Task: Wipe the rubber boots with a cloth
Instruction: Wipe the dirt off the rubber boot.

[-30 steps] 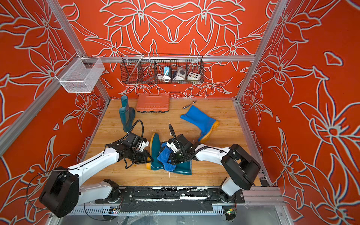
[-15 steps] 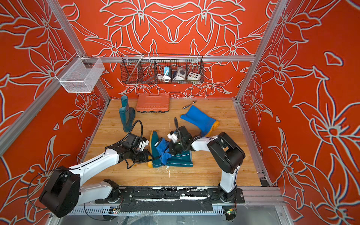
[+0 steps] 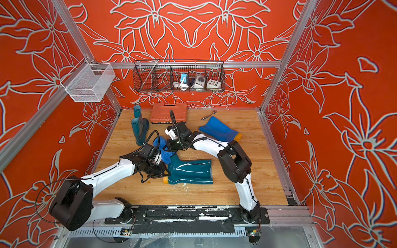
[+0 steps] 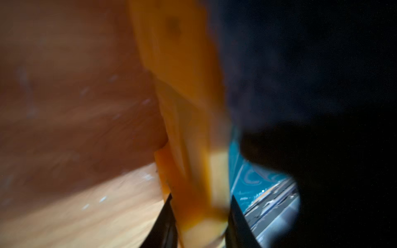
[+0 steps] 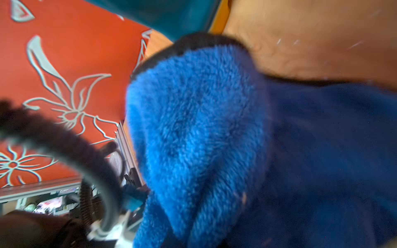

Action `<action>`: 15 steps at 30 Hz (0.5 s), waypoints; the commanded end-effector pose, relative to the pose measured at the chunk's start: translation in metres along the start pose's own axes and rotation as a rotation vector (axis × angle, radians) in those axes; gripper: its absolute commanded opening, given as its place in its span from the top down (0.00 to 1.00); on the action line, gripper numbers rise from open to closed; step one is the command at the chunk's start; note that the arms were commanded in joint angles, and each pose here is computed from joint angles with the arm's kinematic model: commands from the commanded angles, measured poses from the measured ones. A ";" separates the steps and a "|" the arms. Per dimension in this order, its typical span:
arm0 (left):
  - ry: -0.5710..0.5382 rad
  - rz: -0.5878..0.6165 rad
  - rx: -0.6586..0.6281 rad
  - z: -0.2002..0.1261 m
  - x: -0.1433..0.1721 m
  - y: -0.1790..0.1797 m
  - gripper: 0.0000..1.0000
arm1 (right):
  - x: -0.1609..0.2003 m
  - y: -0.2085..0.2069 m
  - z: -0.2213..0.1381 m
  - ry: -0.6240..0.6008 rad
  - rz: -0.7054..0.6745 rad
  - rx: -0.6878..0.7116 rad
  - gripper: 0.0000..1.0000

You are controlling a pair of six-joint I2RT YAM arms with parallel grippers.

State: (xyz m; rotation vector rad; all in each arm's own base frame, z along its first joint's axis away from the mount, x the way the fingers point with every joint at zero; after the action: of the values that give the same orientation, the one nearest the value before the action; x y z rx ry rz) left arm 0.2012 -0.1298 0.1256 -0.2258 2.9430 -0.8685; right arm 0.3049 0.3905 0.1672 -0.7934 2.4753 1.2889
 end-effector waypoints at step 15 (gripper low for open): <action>-0.298 0.232 -0.148 -0.069 -0.040 -0.037 0.37 | 0.092 -0.035 -0.245 -0.101 0.075 0.626 1.00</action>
State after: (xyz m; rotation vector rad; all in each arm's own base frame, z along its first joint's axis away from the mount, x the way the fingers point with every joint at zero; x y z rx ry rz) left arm 0.2403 -0.1244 0.1851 -0.0736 2.7557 -0.6299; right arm 0.2967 0.1651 0.2706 -0.4160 2.4487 0.6844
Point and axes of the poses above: each gripper's point midway between its finger pads, its own z axis out along the fingers, its own y axis along the line the jaws close on, x = y × z, the point moved 8 cm from there along -z, back along the fingers, and after that the axes turned 6 degrees about -z, right-handed, at the moved point
